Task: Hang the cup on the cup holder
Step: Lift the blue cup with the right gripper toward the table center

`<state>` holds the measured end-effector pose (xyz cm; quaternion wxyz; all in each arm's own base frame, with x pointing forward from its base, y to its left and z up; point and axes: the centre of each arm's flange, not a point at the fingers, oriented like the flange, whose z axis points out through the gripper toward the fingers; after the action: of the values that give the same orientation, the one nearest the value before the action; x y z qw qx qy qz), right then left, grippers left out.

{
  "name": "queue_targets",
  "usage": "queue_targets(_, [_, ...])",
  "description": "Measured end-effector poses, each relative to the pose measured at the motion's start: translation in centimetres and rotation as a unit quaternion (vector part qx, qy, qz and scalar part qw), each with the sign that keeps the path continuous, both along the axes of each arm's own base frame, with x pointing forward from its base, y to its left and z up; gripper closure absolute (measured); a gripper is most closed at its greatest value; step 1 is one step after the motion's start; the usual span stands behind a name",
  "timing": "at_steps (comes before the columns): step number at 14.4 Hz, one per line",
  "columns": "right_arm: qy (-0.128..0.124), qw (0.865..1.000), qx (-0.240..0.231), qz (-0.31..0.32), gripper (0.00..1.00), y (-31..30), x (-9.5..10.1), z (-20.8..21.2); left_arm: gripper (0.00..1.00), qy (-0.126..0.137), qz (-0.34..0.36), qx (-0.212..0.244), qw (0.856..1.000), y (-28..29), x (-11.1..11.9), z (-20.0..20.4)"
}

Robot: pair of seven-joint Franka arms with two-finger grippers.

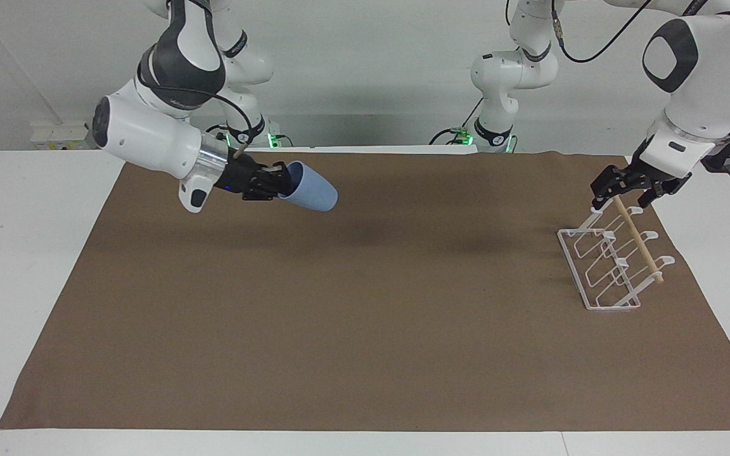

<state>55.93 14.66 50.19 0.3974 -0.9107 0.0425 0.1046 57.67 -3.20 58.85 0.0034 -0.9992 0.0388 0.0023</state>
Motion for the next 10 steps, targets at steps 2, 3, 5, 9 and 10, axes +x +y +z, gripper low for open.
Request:
queue_targets(2, [0.018, 0.999, 0.034, -0.033, 0.96, 3.6, -0.8, -1.3, 0.00, -0.002, 0.017, 0.000, 1.000, 0.1, -0.4, 0.6])
queue_targets(3, [0.029, 0.997, 0.051, -0.046, 0.96, 5.0, -1.5, -2.0, 0.00, -0.006, 0.027, 0.000, 1.000, 0.2, -0.6, 1.1])
queue_targets(5, [0.048, 0.993, 0.081, -0.071, 0.96, 6.1, -2.7, -3.1, 0.00, -0.008, 0.034, 0.000, 0.999, 0.2, -1.0, 1.7])
queue_targets(9, [0.063, 0.990, 0.095, -0.087, 0.96, 6.0, -3.5, -3.8, 0.00, 0.017, 0.141, -0.007, 0.990, -3.1, -2.9, -0.8])
queue_targets(10, [0.065, 0.990, 0.094, -0.087, 0.96, 6.0, -3.5, -3.9, 0.00, 0.021, 0.186, -0.021, 0.982, -5.7, -3.5, -1.5])
